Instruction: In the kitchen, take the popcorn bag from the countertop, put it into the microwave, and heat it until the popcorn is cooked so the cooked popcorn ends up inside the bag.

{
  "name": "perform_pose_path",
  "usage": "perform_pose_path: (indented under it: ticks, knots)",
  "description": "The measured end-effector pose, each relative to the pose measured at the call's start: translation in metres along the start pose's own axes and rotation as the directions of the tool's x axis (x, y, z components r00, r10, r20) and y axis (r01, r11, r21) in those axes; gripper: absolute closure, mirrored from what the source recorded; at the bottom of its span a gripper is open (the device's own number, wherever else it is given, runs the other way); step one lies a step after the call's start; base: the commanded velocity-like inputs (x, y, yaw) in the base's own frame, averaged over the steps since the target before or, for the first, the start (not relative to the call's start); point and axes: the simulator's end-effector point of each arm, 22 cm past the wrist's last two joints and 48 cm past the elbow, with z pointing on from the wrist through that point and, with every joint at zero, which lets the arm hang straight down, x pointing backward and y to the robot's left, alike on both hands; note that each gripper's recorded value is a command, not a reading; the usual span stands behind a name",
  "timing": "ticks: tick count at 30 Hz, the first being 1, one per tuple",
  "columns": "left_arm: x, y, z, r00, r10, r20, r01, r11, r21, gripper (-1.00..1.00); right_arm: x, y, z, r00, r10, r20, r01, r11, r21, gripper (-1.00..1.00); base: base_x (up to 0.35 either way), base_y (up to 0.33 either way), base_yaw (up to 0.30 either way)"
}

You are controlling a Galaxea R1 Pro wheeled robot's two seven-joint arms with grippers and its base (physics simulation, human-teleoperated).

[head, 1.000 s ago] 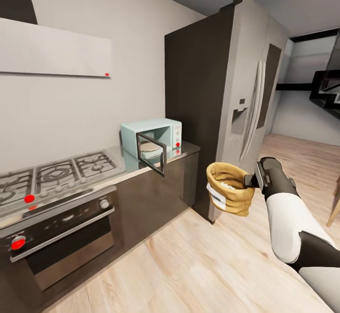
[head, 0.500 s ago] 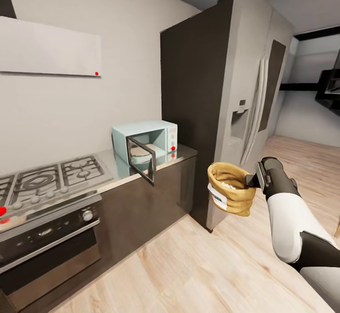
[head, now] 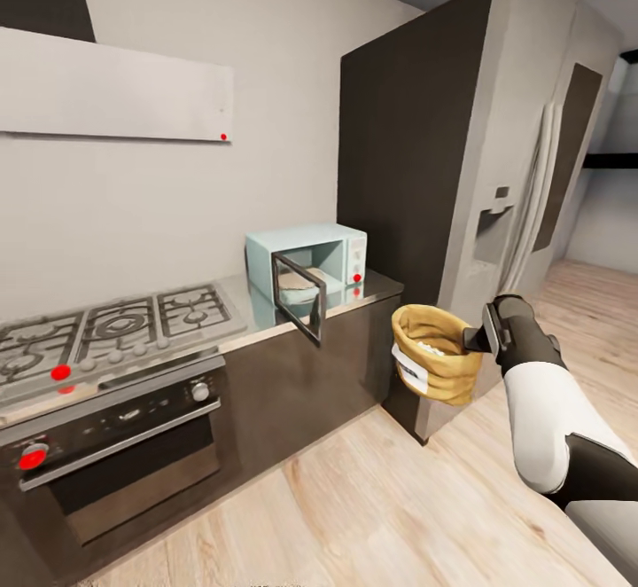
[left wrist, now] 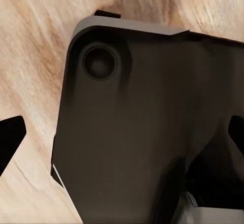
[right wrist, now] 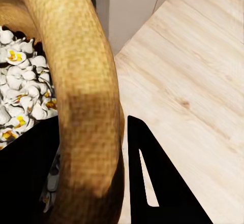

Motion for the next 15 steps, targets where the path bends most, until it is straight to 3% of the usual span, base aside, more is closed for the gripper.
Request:
perform_pose_path:
  ticks: [5,15]
  knots:
    - [0.0017,0.0000,0.0000,1.000,0.000,-0.004,0.000,1.000,-0.001,-1.00,0.0014,0.0000,0.0028,1.000,0.000,-0.004,0.000,1.000,0.001,1.00,0.000,-0.046,0.230]
    - [0.0052,0.0015,0.0000,1.000,0.000,-0.014,-0.001,1.000,-0.004,-1.00,0.0045,0.0008,0.0083,1.000,-0.003,-0.014,0.003,1.000,0.003,1.00,0.000,-0.251,0.230]
